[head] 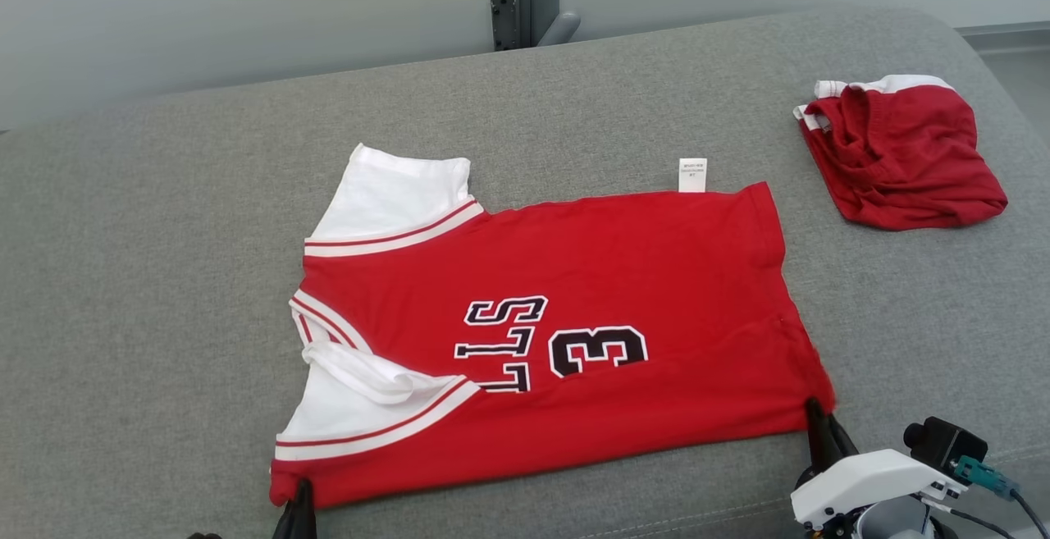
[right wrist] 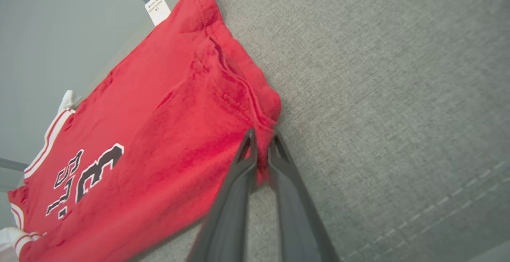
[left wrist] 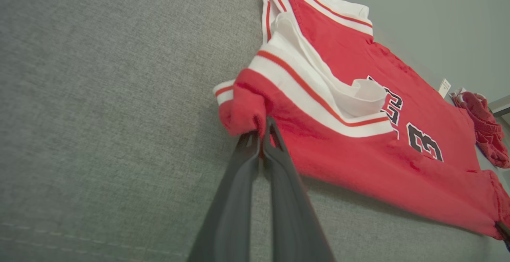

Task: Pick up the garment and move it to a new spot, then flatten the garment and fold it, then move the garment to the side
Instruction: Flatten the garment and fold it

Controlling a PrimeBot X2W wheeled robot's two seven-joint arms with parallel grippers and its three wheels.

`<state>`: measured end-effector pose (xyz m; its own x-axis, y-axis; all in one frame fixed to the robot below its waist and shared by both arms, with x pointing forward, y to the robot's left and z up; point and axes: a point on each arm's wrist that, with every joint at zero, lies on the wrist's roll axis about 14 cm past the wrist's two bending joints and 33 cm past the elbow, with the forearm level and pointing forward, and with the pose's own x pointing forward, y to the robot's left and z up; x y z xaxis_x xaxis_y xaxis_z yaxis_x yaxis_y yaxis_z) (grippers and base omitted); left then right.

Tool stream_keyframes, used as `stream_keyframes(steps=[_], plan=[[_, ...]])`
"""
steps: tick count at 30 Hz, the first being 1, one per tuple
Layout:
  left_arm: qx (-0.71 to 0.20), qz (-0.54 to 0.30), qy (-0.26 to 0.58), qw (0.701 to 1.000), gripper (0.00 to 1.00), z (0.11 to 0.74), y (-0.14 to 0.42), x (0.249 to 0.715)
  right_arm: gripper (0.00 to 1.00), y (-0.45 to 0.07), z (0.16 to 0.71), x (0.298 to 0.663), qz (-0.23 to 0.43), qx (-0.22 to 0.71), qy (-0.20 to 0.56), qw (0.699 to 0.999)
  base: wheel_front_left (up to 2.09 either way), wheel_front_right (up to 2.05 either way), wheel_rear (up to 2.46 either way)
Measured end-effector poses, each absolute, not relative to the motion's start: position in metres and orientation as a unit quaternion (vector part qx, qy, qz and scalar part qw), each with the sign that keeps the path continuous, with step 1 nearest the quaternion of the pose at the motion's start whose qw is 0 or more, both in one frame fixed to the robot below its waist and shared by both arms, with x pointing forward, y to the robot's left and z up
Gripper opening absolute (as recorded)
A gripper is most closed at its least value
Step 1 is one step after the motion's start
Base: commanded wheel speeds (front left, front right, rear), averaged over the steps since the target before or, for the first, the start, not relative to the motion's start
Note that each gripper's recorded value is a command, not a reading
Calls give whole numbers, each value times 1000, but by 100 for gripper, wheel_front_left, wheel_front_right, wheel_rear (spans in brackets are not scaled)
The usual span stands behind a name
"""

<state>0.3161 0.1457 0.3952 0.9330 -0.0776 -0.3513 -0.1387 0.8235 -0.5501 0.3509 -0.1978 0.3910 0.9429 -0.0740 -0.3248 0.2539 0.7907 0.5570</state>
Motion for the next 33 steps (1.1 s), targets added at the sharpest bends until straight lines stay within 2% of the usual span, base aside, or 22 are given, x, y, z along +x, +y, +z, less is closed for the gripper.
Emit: stream_keyframes(steps=[1,2,3,12,21,28,33], plan=[[-295,19,185,937,36,394,146,316,100,-199,391,351,-89,311,143,935,0,0,0],[-292,23,187,938,78,393,147,316,100,-201,391,350,-92,309,141,936,0,0,0],[-286,25,189,939,100,391,149,315,100,-204,391,349,-96,306,140,937,0,0,0],[-221,5,162,962,100,407,167,339,100,-229,402,346,-122,282,108,945,0,0,0],[-111,-109,90,984,100,478,147,438,100,-229,448,377,-79,214,55,972,0,0,0],[-50,-159,93,982,100,494,124,501,100,-221,475,408,-47,187,31,981,0,0,0],[-18,-171,125,977,100,477,112,542,100,-216,483,428,-31,177,24,984,0,0,0]])
